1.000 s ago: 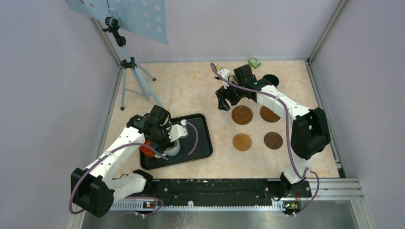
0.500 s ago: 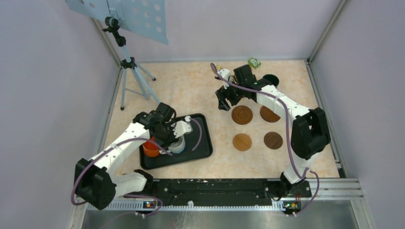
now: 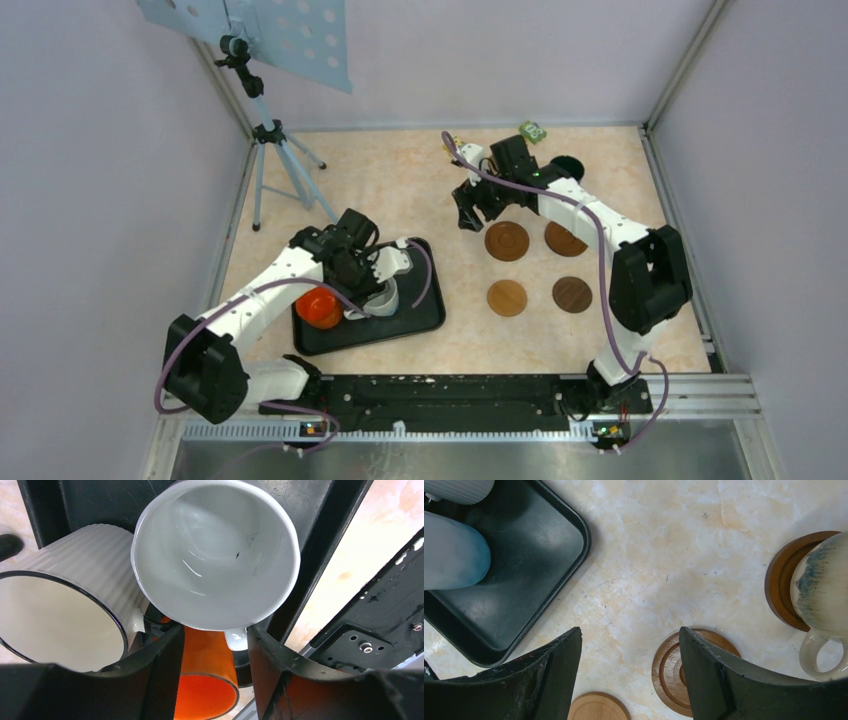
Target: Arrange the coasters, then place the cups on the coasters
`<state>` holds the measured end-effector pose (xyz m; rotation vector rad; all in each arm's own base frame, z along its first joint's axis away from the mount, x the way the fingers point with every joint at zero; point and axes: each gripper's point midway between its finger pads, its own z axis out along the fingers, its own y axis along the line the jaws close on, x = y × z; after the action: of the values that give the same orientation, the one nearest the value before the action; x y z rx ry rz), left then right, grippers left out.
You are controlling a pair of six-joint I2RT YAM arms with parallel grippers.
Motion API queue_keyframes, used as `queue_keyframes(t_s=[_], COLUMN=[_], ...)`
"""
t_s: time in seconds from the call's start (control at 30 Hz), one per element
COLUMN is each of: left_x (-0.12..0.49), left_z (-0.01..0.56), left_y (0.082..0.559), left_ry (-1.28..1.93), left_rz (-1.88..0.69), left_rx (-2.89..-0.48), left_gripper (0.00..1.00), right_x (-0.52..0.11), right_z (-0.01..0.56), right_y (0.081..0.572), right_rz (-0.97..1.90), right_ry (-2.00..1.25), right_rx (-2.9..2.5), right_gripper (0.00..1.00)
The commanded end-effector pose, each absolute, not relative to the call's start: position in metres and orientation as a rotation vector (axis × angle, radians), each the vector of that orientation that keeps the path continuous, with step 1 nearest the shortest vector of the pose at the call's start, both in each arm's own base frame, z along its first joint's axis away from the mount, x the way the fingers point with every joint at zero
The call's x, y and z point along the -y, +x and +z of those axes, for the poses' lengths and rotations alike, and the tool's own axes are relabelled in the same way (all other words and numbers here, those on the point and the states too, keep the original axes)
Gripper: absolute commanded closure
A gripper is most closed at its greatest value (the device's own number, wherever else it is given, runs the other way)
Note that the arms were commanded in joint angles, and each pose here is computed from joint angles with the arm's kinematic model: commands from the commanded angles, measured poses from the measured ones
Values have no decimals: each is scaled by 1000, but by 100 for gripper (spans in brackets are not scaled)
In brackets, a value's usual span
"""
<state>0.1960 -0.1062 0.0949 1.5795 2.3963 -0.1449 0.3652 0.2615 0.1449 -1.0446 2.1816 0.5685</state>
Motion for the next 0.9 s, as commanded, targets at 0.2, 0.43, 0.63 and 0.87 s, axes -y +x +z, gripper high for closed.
queue_keyframes(t_s=[0.2, 0.43, 0.63, 0.87], left_x=[105, 102, 105, 131], left_z=[115, 96, 88, 87], left_y=[192, 159, 148, 138], left_ry=[1521, 1676, 1736, 1782], left_rz=[-132, -266, -299, -433], left_rx=[-2363, -2403, -2403, -2345], left_gripper=[38, 46, 45, 45], right_x=[-262, -261, -257, -255], right_z=[149, 149, 151, 149], right_y=[364, 353, 354, 353], right_rz=[602, 641, 607, 604], right_ry=[-1040, -1031, -1026, -1026], right_rx=[-2176, -2189, -2191, -2200], right_gripper=[30, 30, 30, 30])
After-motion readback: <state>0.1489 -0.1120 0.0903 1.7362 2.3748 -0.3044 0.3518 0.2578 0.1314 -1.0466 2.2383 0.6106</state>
